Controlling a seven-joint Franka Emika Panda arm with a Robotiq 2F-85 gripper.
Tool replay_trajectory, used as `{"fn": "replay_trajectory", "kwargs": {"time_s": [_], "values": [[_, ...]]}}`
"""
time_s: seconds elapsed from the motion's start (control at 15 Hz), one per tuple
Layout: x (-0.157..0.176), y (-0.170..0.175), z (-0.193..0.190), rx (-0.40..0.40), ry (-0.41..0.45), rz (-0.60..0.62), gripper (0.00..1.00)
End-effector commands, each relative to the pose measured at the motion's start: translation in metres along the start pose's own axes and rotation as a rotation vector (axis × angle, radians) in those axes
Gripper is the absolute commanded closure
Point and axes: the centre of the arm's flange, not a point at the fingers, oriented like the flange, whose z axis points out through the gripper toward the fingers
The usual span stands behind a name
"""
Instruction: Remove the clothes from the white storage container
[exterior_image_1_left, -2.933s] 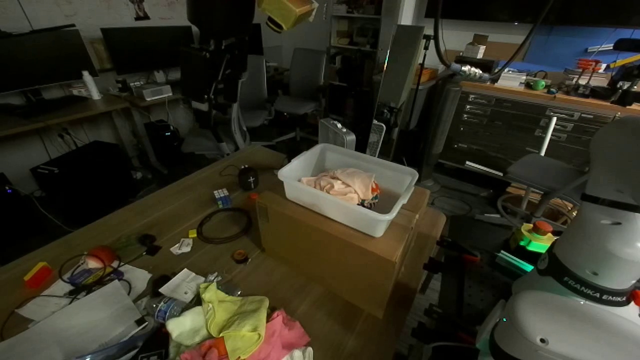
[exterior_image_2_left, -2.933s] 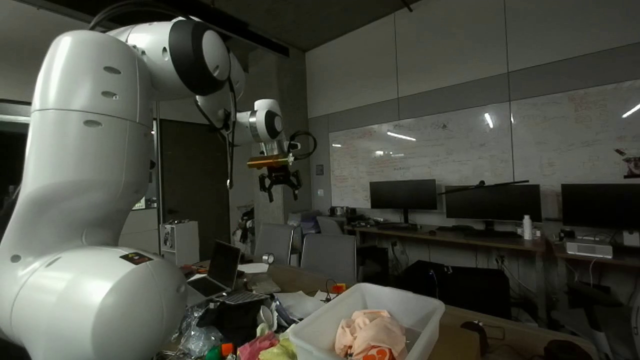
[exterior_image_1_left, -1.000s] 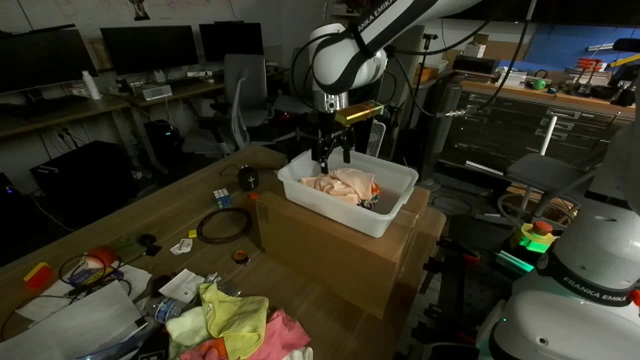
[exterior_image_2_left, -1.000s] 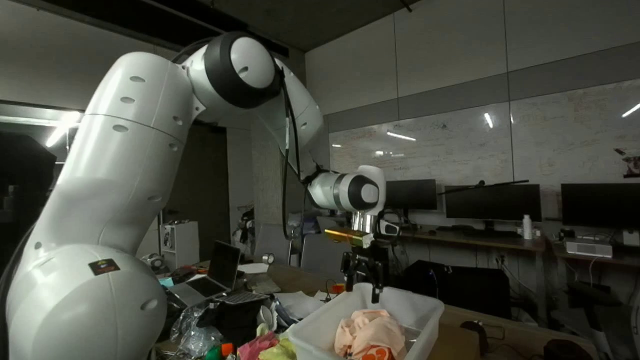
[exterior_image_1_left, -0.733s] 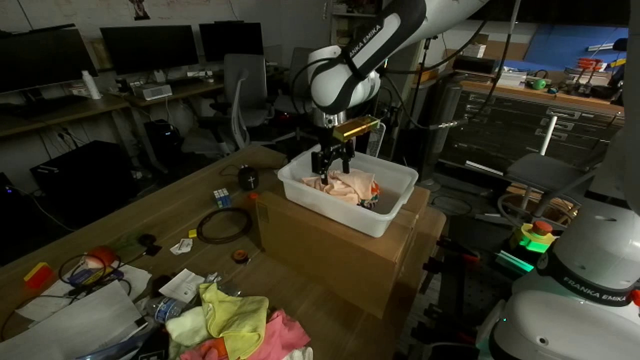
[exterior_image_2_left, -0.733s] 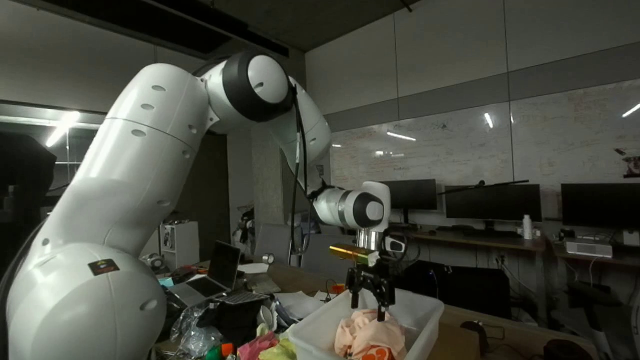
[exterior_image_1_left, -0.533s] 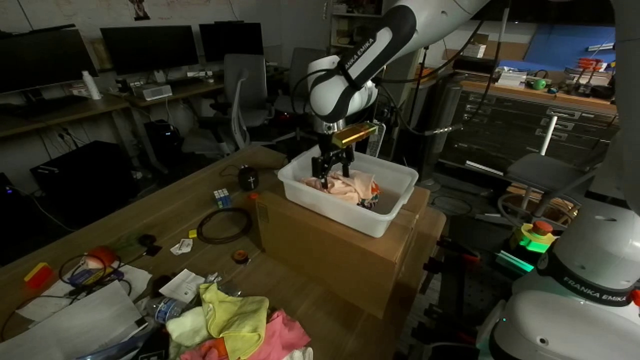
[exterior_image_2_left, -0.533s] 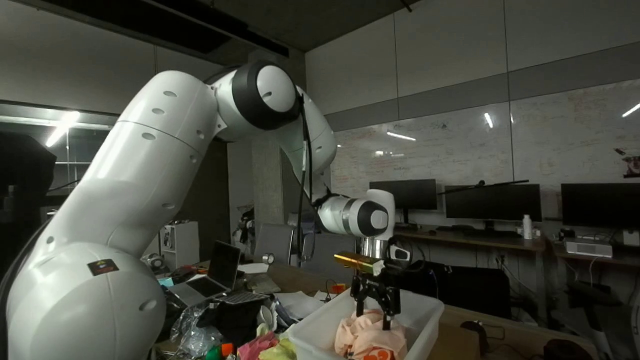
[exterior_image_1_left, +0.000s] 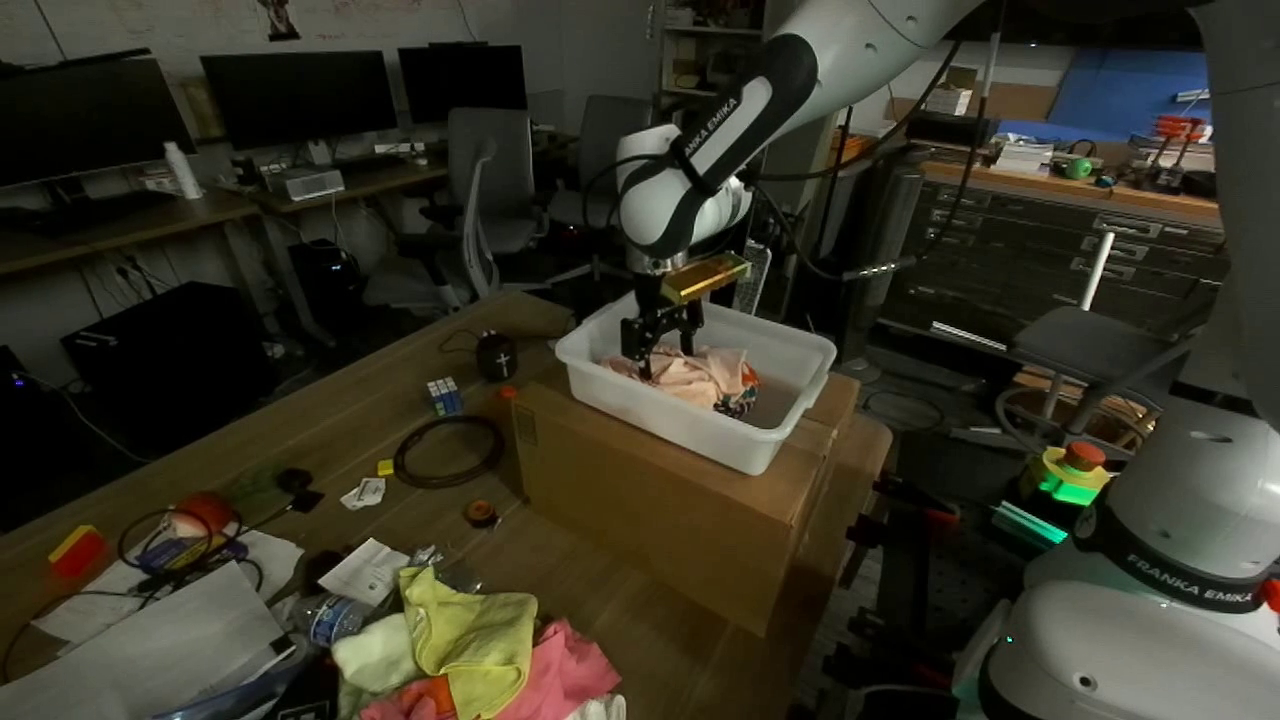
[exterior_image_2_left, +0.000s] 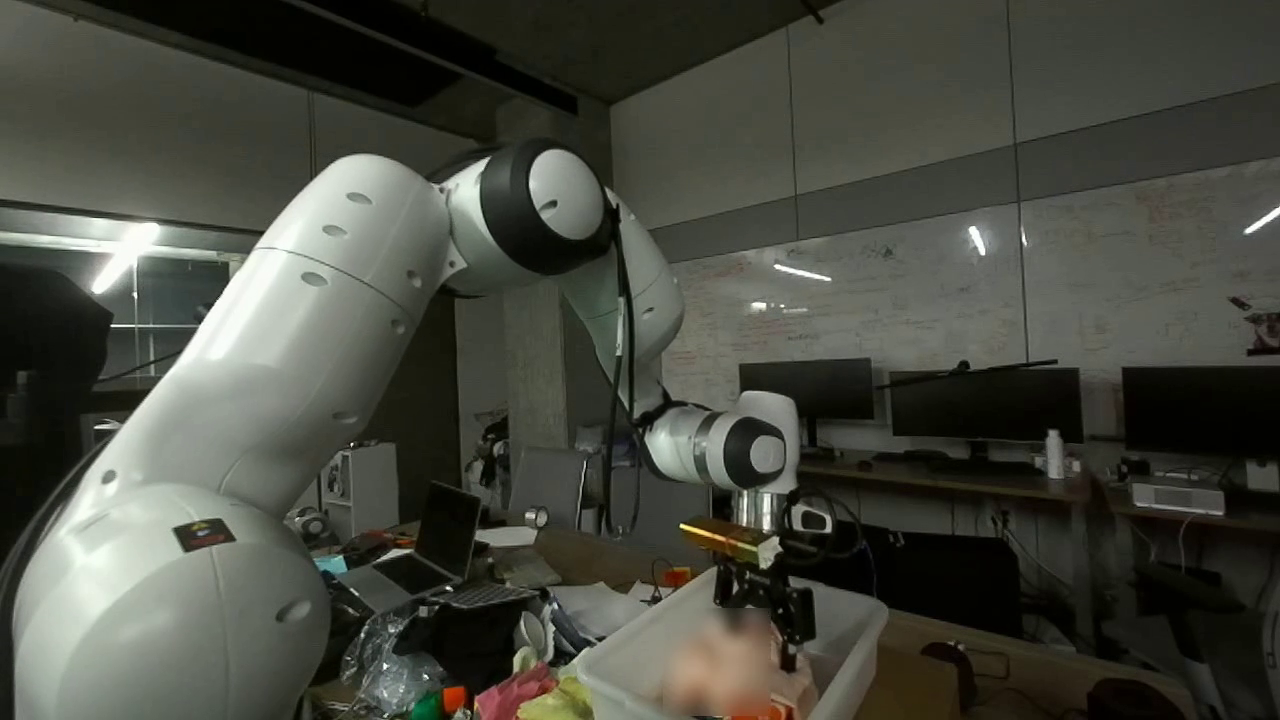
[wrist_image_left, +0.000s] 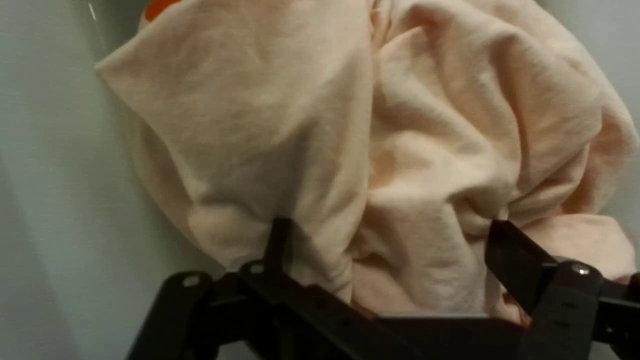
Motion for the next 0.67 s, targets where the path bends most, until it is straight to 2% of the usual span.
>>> {"fn": "replay_trajectory", "kwargs": {"time_s": [0.0, 0.07, 0.13, 0.2, 0.27, 0.47, 0.6], "values": [[0.011, -0.0016, 0.0077, -0.009, 0.017, -0.021, 0.0], [0.0114, -0.0019, 0.0094, -0.009, 0.015, -0.025, 0.0], [0.0122, -0.0021, 0.0109, -0.008, 0.015, -0.026, 0.25], [0.0125, -0.0017, 0.0114, -0.006, 0.014, -0.028, 0.26], [0.0131, -0.0017, 0.0112, -0.005, 0.015, -0.028, 0.32], [0.0145, -0.0026, 0.0088, 0.0, 0.018, -0.025, 0.58], [0.0152, -0.0033, 0.0063, 0.002, 0.023, -0.029, 0.71]]}}
